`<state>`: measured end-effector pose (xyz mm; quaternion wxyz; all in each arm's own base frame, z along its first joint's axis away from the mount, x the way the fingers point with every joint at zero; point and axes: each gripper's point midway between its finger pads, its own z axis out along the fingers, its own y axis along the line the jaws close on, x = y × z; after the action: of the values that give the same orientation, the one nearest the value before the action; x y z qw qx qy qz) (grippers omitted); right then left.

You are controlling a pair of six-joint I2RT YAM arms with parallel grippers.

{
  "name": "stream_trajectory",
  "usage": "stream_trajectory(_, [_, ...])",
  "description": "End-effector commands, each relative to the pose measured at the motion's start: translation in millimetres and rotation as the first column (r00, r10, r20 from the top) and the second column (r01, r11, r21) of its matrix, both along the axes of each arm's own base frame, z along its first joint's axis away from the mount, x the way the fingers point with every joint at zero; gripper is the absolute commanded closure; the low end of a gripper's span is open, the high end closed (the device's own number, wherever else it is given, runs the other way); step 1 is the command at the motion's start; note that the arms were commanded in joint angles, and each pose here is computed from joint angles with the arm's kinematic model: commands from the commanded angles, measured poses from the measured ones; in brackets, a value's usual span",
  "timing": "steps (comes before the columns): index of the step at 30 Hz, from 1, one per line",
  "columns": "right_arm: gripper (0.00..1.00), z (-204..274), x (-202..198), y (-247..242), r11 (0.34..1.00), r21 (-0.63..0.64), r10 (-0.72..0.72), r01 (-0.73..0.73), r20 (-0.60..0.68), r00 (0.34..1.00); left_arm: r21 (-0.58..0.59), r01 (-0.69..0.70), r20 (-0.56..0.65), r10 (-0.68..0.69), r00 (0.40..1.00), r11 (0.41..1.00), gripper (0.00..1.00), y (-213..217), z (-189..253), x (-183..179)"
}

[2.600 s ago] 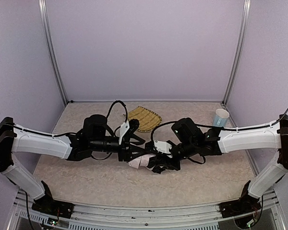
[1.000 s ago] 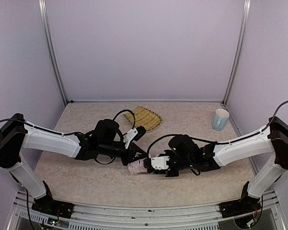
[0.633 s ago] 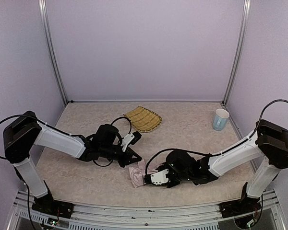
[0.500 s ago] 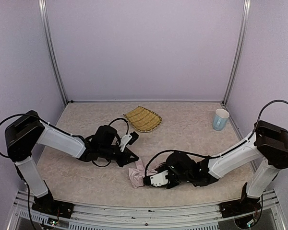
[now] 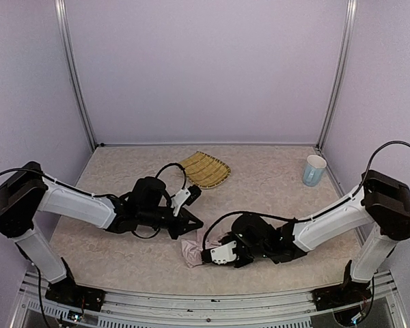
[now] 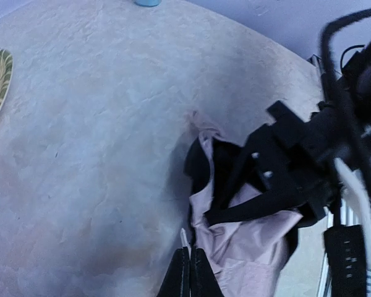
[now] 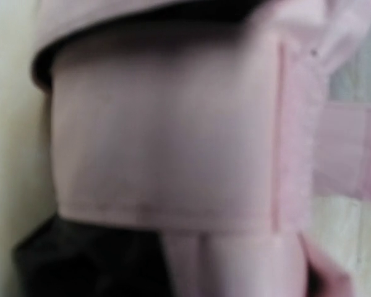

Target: Put away the umbrella

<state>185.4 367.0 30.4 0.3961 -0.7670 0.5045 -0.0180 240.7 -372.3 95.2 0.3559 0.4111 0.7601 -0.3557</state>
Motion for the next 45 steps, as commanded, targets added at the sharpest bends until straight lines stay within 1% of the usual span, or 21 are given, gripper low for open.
stream_trajectory(1, [1.0, -41.8, -33.4, -29.2, 0.987, -0.157, -0.013, -0.035, -0.292, 0.956, -0.168, 0.055, 0.21, -0.019, 0.978, 0.984, 1.0, -21.7, 92.7, -1.0])
stream_trajectory(4, [1.0, -33.2, -26.7, -25.7, 0.994, -0.106, -0.071, 0.03, -0.412, 0.909, -0.18, 0.088, 0.195, -0.052, 0.979, 0.98, 1.0, -22.9, 92.9, -14.3])
stream_trajectory(10, [1.0, -15.3, -13.7, -18.5, 0.993, -0.023, -0.107, 0.112, -0.542, 0.834, -0.226, 0.094, 0.127, -0.067, 0.99, 0.969, 1.0, -14.6, 75.1, -29.8])
stream_trajectory(12, [1.0, -12.9, -9.4, -16.6, 0.991, -0.008, -0.113, 0.131, -0.564, 0.818, -0.25, 0.113, 0.101, -0.09, 0.991, 0.962, 1.0, -15.5, 71.8, -37.8])
stream_trajectory(15, [1.0, -11.7, -3.4, -16.6, 0.987, 0.001, -0.127, 0.16, -0.599, 0.791, -0.28, 0.144, 0.093, -0.123, 0.988, 0.949, 1.0, -18.8, 73.5, -49.6])
stream_trajectory(18, [1.0, -14.0, 3.5, -16.8, 0.982, -0.005, -0.15, 0.187, -0.617, 0.772, -0.309, 0.198, 0.112, -0.171, 0.979, 0.93, 1.0, -24.8, 80.5, -63.8])
stream_trajectory(21, [1.0, -19.2, 8.2, -13.6, 0.98, -0.029, -0.171, 0.196, -0.623, 0.763, -0.306, 0.248, 0.143, -0.214, 0.966, 0.919, 1.0, -36.0, 84.0, -73.4])
stream_trajectory(24, [1.0, -20.8, 16.5, -7.3, 0.973, -0.042, -0.199, 0.225, -0.64, 0.743, -0.275, 0.29, 0.123, -0.266, 0.956, 0.917, 1.0, -46.8, 73.5, -78.2])
stream_trajectory(28, [1.0, -19.6, 37.6, -12.4, 0.944, -0.046, -0.265, 0.327, -0.697, 0.666, -0.234, 0.332, 0.101, -0.316, 0.943, 0.914, 1.0, -43.4, 57.7, -88.7])
stream_trajectory(30, [1.0, -13.9, 48.4, -15.0, 0.928, -0.033, -0.283, 0.371, -0.71, 0.645, -0.199, 0.348, 0.1, -0.334, 0.937, 0.916, 1.0, -37.7, 47.2, -93.8])
stream_trajectory(31, [1.0, -11.1, 51.5, -14.5, 0.924, -0.026, -0.284, 0.38, -0.711, 0.643, -0.173, 0.358, 0.095, -0.347, 0.933, 0.917, 1.0, -36.2, 40.0, -96.5])
stream_trajectory(35, [1.0, -3.3, 62.0, -7.8, 0.915, -0.006, -0.29, 0.403, -0.704, 0.648, -0.081, 0.448, 0.087, -0.442, 0.893, 0.89, 1.0, -40.0, 14.1, -113.8])
stream_trajectory(40, [1.0, -10.6, 74.2, -22.5, 0.887, -0.04, -0.363, 0.46, -0.677, 0.64, -0.002, 0.551, 0.049, -0.551, 0.833, 0.834, 1.0, -23.9, -7.2, -134.0])
stream_trajectory(45, [1.0, -6.3, 91.0, -30.1, 0.864, -0.036, -0.418, 0.502, -0.608, 0.675, 0.086, 0.574, 0.002, -0.576, 0.817, 0.814, 1.0, -22.6, -33.0, -136.7])
